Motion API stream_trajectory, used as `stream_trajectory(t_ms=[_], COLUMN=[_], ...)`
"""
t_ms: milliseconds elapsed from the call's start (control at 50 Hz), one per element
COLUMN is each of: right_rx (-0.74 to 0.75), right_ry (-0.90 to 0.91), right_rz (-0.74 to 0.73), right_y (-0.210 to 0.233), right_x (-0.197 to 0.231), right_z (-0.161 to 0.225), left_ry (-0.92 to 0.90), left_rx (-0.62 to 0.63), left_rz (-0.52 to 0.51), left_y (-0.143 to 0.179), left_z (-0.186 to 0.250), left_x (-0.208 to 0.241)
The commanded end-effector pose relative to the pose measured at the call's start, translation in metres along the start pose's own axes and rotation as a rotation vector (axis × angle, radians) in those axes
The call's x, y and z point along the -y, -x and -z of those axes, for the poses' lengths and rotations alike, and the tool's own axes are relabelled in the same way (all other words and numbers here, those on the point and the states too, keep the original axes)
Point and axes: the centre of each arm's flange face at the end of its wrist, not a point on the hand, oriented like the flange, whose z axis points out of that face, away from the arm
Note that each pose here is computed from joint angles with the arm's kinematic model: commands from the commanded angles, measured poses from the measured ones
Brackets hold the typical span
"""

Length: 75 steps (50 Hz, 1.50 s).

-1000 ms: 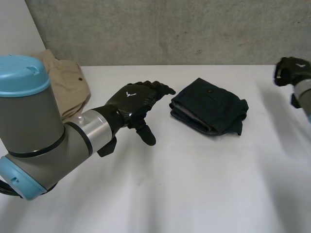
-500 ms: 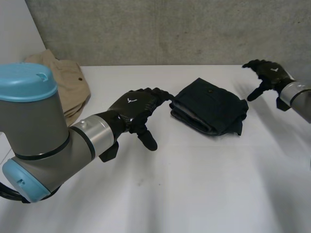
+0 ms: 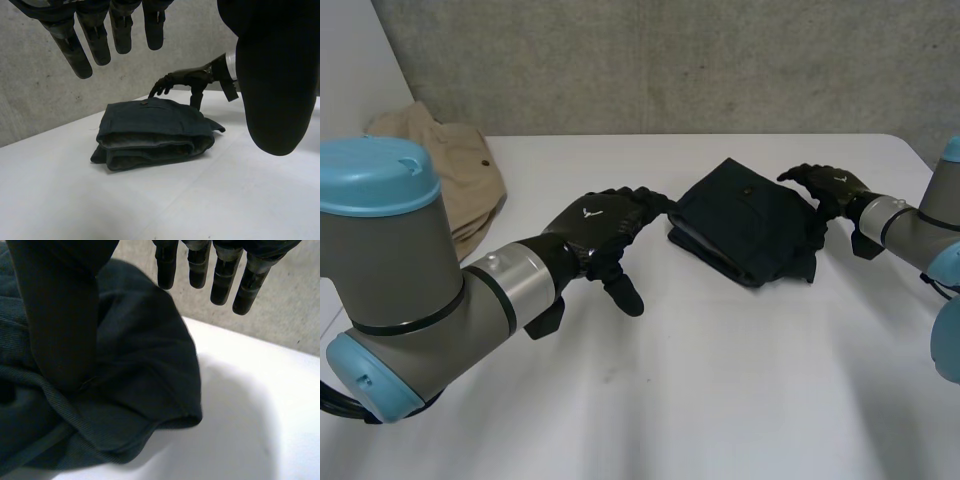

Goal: Fold the laundry.

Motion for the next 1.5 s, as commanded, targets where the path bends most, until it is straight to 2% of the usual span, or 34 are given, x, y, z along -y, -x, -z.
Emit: stream_trajectory(t_ms=[20, 200, 440, 660, 780, 1000, 1080, 1280, 1500], right_rx=[0.003, -0.017, 0.043, 0.067, 0.094, 0.276, 0.292, 0.211, 0.058], right_ry=[0.047, 0.051, 0.094, 0.246, 0.342, 0.365, 0.327, 0.254, 0.085], right_rz=[-0.032, -0.049, -0.074, -0.184, -0.245, -0.196, -0.164, -0.111, -0.018], right_y=[0.002, -0.003, 0.014, 0.034, 0.056, 0.144, 0.157, 0.144, 0.076], right_x=[-0.004, -0.005, -0.009, 0.008, 0.005, -0.005, -0.003, 0.008, 0.022], right_z=[0.004, 0.005, 0.007, 0.039, 0.066, 0.099, 0.104, 0.091, 0.026], left_ry=[0.004, 0.000, -0.003, -0.009, -0.014, -0.045, -0.058, -0.066, -0.062], left_rx=[-0.002, -0.003, -0.005, -0.006, -0.006, -0.002, 0.000, 0.000, 0.002], left_rz=[0.002, -0.001, -0.002, -0.004, -0.007, -0.017, -0.021, -0.022, -0.017], left_y=[0.000, -0.001, -0.002, -0.003, -0.004, -0.006, -0.006, -0.006, -0.004], left_z=[0.000, 0.000, 0.000, 0.002, 0.004, 0.013, 0.015, 0.015, 0.013], left_x=[-0.001, -0.003, -0.003, -0.001, 0.001, 0.011, 0.015, 0.015, 0.013])
